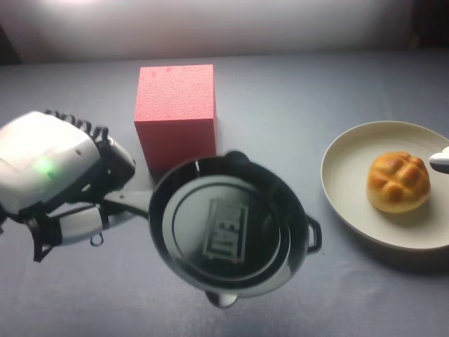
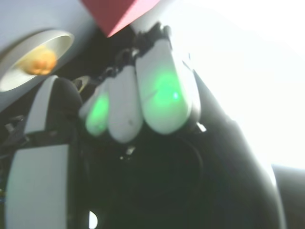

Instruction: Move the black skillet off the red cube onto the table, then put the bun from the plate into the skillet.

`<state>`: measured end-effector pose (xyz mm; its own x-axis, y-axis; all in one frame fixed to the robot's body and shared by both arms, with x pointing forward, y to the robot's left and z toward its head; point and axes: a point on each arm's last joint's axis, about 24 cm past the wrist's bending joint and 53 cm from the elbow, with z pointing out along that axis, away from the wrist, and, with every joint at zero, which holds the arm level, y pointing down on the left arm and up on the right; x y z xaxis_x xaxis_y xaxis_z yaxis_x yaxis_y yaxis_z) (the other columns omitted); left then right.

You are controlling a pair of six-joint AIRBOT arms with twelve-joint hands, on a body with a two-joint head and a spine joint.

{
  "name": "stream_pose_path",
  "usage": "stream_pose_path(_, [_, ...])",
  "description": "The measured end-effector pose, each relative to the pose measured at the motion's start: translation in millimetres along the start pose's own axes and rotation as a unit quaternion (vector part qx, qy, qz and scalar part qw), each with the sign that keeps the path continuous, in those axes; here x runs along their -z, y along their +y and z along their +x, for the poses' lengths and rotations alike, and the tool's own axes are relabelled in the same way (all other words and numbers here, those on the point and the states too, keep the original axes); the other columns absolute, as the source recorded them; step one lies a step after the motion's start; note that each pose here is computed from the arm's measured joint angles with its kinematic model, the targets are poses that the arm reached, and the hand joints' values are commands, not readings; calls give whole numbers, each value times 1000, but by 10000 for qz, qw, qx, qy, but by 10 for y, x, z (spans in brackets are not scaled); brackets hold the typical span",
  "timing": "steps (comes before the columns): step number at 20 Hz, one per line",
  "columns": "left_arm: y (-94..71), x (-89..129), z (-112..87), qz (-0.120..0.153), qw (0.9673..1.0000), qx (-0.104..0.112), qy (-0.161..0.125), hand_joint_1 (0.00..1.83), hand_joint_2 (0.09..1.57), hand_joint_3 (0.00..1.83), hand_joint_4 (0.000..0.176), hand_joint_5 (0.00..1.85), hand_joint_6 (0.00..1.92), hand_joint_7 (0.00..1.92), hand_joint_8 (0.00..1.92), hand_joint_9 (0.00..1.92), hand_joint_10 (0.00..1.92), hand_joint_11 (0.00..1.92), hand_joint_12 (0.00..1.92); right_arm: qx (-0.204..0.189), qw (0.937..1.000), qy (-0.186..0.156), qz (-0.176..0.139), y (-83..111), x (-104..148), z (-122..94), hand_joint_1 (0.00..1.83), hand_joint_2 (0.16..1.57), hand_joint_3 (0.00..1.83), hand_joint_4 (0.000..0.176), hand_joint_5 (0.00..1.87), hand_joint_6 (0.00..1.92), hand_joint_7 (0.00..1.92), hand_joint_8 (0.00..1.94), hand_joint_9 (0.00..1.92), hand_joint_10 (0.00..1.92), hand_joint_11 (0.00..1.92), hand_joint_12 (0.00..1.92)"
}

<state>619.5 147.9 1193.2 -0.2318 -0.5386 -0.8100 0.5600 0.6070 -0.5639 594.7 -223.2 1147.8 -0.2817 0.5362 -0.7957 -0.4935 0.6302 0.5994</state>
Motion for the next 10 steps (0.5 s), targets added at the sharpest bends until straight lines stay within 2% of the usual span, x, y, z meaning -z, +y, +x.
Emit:
stream_pose_path(1, [41,6,34,-80,9999,-27,66,1138,1305,0,0,1344,1921,1603,1921,1737,1921,1740,1921,-1,10000,-1,-4,2,0,-1,537,1331,0,0,511,1,563,4,548,6,434,266])
stream_pose_path(3, [175,29,134,-347,9990,-100,268,1128,1313,2,0,1351,1921,1607,1921,1740,1921,1742,1921,-4,10000,1,1,-1,0,1,563,1328,1,0,508,0,567,0,558,0,367,437])
stream_pose_path(5, [264,56,256,-514,9970,-266,508,1203,1308,0,0,1275,1921,1604,1921,1734,1921,1729,1921,-6,10000,-8,5,-3,0,-4,585,1329,0,0,504,0,568,2,554,1,306,583])
stream_pose_path(6, [293,63,314,-575,9962,-298,589,1200,1305,0,0,1233,1921,1574,1921,1698,1921,1692,1921,-6,10000,-8,5,-3,0,-4,585,1330,0,0,502,0,570,3,558,3,303,595])
stream_pose_path(7, [318,71,377,-652,9951,-306,682,1175,1286,0,0,1196,1921,1506,1921,1622,1921,1632,1921,-4,10000,-3,0,0,0,-1,603,1331,0,0,501,0,563,0,548,0,286,593])
stream_pose_path(8, [326,86,418,-687,9941,-363,753,1124,1266,1,0,1081,1921,1328,1921,1470,1921,1519,1921,-4,10000,-1,-1,1,0,-1,591,1330,0,0,500,0,554,0,539,0,280,587])
stream_pose_path(9, [345,99,444,-719,9932,-446,804,1074,1235,1,13,972,1921,1166,1921,1338,1921,1412,1921,-6,10000,-6,4,-2,0,-3,604,1329,0,0,500,0,555,0,539,0,283,575])
stream_pose_path(10, [346,103,453,-749,9930,-427,804,1064,1230,0,108,944,1921,1122,1921,1299,1921,1382,1921,-6,10000,-8,5,-3,0,-4,604,1329,0,0,501,0,555,0,538,0,297,542])
